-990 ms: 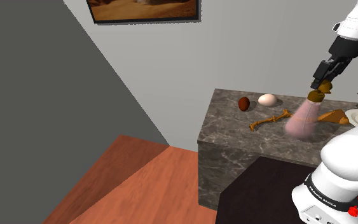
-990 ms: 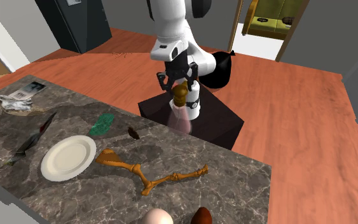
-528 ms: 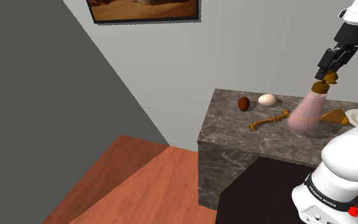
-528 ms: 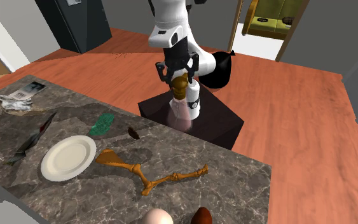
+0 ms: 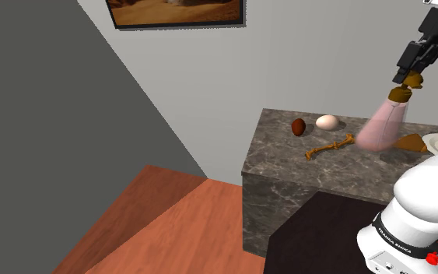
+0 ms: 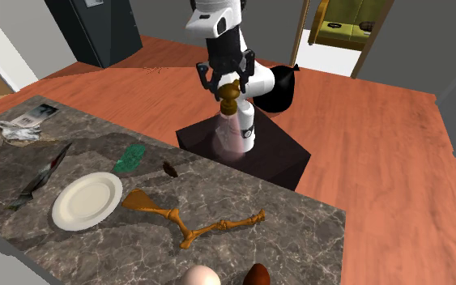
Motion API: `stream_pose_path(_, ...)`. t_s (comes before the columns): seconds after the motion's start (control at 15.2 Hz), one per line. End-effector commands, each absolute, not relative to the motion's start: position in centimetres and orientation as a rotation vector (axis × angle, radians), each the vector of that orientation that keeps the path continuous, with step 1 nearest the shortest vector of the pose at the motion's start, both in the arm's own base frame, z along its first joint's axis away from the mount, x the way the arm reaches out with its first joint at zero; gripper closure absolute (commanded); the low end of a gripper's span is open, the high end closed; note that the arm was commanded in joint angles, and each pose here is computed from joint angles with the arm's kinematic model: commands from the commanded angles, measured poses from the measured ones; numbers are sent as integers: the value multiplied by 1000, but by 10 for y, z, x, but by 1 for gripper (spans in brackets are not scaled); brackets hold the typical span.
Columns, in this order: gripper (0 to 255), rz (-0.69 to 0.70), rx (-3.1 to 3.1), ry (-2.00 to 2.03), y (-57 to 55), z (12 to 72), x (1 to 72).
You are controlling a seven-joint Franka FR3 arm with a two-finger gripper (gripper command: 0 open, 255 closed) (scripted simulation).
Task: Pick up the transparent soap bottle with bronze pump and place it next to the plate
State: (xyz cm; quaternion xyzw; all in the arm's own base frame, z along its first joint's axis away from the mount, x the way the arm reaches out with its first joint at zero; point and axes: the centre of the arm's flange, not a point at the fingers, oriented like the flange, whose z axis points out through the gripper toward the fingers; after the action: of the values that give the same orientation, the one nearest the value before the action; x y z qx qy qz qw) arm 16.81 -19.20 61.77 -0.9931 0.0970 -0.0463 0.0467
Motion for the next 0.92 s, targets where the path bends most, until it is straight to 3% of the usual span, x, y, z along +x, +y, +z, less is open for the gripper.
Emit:
stream_pose_path(0.0,255,-141,-3030,296,-192,628,169)
stream_pose_path(0.86,255,-141,-3030,296,-192,697,169)
